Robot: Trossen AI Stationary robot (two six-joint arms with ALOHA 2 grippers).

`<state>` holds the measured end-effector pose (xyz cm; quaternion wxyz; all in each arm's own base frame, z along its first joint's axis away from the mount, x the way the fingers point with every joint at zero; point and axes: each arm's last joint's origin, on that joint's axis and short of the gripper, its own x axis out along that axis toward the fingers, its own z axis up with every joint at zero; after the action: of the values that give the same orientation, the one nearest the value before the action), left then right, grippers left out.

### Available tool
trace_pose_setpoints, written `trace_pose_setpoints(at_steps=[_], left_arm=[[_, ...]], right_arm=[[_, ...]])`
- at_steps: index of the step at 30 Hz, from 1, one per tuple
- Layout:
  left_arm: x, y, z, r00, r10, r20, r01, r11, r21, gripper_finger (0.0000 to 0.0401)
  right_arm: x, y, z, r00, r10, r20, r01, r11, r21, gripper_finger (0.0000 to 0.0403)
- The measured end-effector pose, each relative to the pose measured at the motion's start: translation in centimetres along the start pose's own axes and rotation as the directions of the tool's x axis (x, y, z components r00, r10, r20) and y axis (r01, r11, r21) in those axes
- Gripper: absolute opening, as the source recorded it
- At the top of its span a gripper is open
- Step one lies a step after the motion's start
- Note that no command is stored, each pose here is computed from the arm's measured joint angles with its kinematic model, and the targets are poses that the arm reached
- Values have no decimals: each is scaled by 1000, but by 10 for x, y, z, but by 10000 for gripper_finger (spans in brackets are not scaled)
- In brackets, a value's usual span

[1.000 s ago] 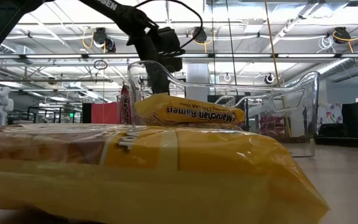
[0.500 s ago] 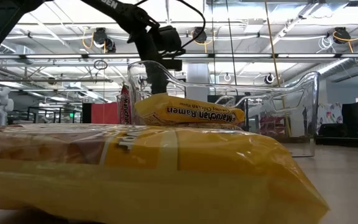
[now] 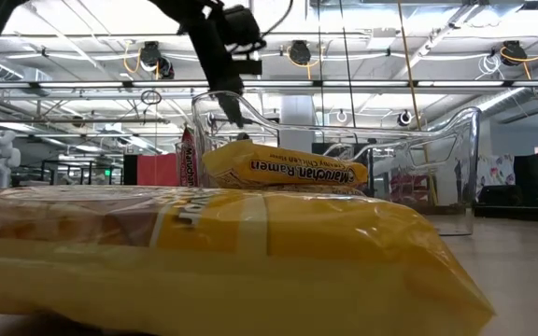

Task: Sort Maruchan noodles
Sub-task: Adjust the bottom transparent bin

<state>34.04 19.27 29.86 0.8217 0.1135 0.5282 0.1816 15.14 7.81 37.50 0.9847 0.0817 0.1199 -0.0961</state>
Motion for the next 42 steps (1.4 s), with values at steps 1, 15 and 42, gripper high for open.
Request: trace_pose_setpoints(at_steps=[1,15,42], left_arm=[[-7,1,0,1000,7,13,-7,1000,-9,26],[-140,-19,-34,951,-242,191,287,923,-257,26],[-201,-156,-126,793,-424,437,532,831,-160,26]], right_arm=[[0,0,0,1000,0,0,0,1000,0,0],[1,0,-1,1000,-1,-10,1,1000,-13,0],[42,30,-26,992,-58,-116,57,998,-12,0]])
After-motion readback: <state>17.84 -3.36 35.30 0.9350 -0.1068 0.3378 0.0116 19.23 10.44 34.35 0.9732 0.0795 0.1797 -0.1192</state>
